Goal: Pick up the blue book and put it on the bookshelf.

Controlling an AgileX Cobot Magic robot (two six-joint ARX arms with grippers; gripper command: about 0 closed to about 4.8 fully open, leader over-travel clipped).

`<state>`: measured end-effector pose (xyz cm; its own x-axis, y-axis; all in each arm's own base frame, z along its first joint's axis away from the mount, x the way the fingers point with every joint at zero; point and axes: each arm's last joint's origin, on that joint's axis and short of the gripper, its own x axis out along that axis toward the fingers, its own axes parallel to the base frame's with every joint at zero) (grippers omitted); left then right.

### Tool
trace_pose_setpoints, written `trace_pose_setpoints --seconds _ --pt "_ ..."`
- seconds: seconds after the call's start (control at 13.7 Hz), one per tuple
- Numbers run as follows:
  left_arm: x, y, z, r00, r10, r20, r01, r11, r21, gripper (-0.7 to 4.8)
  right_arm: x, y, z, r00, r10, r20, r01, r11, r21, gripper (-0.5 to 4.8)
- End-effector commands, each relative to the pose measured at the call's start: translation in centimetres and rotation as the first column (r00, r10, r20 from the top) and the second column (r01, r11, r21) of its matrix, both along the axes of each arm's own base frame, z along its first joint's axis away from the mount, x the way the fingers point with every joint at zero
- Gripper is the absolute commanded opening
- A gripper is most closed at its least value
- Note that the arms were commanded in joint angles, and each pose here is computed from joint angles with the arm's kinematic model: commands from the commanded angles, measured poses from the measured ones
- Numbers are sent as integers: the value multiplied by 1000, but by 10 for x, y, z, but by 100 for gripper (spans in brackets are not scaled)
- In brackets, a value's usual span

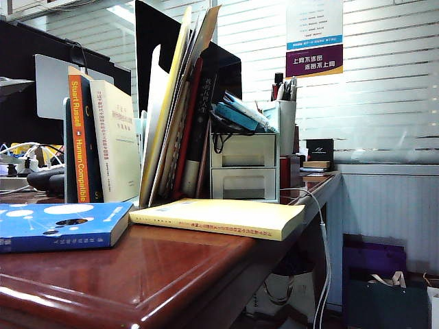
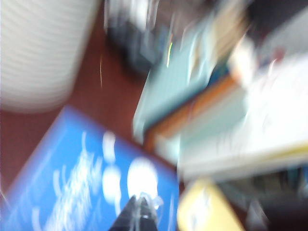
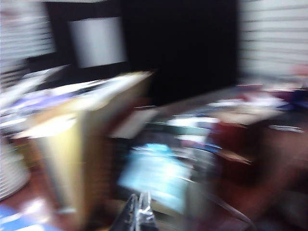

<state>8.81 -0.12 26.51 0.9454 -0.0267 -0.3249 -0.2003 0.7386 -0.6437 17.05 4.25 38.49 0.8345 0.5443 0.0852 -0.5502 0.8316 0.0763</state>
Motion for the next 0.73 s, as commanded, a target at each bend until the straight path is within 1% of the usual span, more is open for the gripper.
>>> trace_pose_setpoints --seconds 0.07,0.15,0.22,0.29,0.36,0.44,0.51,0.66,0.73 --pt "10 -2 -14 982 -35 -187 14 993 -114 479 32 43 -1 985 170 -22 -171 981 -92 -1" --pt "12 -1 -16 978 -5 -209 -19 993 -113 479 40 57 -5 976 210 -52 -214 972 -98 -1" --pt "12 0 -17 974 35 -225 -56 994 -91 479 51 75 -15 961 260 -89 -269 958 -103 -1" --pt "11 0 -20 966 44 -253 -75 991 -115 479 59 88 -25 950 287 -119 -300 948 -107 -1" --pt "10 0 -24 952 52 -303 -98 986 -137 479 64 97 -33 938 312 -153 -330 937 -110 -1" --pt "9 0 -29 934 57 -352 -109 985 -132 479 66 106 -41 911 369 -186 -392 913 -109 -1" --pt "10 0 -35 923 56 -380 -112 985 -128 479 68 114 -49 877 426 -221 -455 884 -104 -1" --pt "13 0 -48 917 50 -396 -101 989 -110 479 71 126 -66 832 460 -309 -510 854 -102 -1" --pt "13 0 -55 910 49 -412 -101 989 -104 479 73 131 -72 818 468 -333 -524 845 -101 -1"
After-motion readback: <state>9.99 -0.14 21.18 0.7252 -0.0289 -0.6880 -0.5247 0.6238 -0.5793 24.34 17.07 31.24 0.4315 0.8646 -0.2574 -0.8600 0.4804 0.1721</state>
